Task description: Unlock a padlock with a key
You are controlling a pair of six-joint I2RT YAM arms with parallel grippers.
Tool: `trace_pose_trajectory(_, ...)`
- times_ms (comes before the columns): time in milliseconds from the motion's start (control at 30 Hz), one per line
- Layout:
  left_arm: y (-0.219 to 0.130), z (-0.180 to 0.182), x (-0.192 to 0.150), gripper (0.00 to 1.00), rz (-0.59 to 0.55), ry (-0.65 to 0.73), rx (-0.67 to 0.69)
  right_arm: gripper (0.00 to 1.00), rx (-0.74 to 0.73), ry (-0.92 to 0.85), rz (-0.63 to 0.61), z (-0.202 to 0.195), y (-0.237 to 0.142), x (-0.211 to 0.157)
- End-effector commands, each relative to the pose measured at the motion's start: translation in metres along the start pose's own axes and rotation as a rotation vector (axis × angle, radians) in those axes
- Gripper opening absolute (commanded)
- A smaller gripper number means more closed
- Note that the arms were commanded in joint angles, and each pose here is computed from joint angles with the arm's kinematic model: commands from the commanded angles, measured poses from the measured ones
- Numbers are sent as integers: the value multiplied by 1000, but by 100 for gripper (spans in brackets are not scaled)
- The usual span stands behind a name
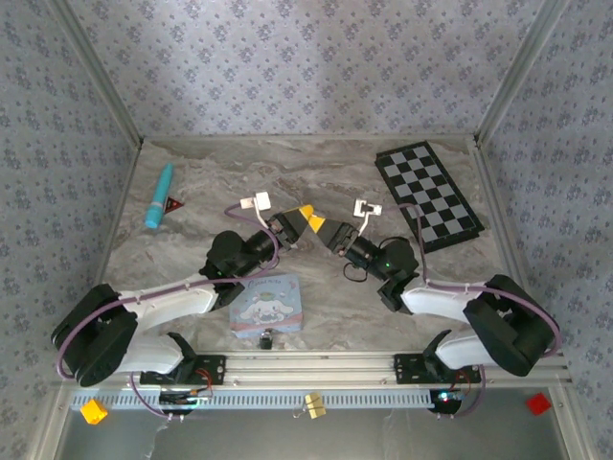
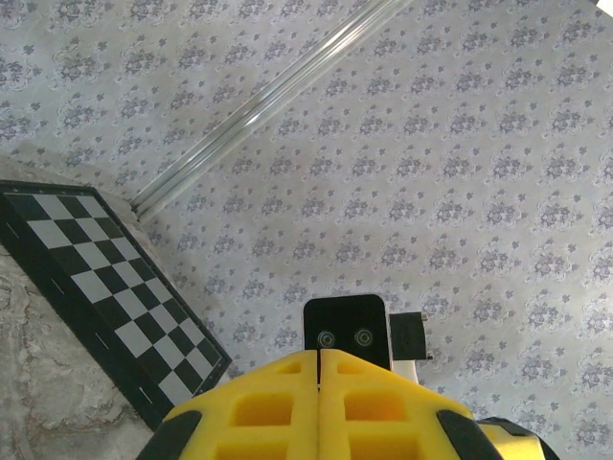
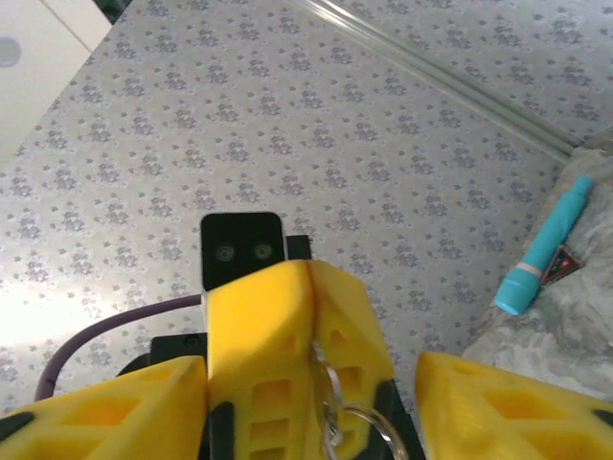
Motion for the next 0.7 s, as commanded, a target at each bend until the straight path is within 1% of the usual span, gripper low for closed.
trace_pose_trajectory(0, -1, -7, 4, 0, -32, -3, -43, 54, 73, -15, 25, 18, 6, 2)
trace_pose_trajectory(133, -1, -6, 5, 0, -31, -5, -34, 45, 63, -13, 6, 16, 1, 6)
trace_pose_trajectory(167, 0, -6, 5, 0, -31, -7, -31, 39, 58, -8, -2, 14, 0, 7)
trace_pose_trajectory(200, -1, -6, 5, 0, -34, -5, -31, 35, 53, -5, -5, 13, -1, 7)
trace_pose_trajectory(233, -1, -6, 6, 0, -36, -5, -32, 34, 53, -5, -9, 13, -2, 8)
trace_pose_trajectory(467, -1, -7, 7, 0, -40, 0, -31, 34, 43, 0, -14, 11, -4, 8)
trace_pose_trajectory(667, -1, -6, 9, 0, -46, 2, -23, 30, 34, 4, -19, 7, -5, 9)
Point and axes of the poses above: each hand's point on the last joint's axis, 136 mm out from that joint toward the fingers, its own y axis out along the fingers, its own z axis along the line the jaws close on, x = y × z, the point moved 7 cm from there along -y, back along the fingers, and after that the axes turned 15 degrees about y, right-handed, at the moved point
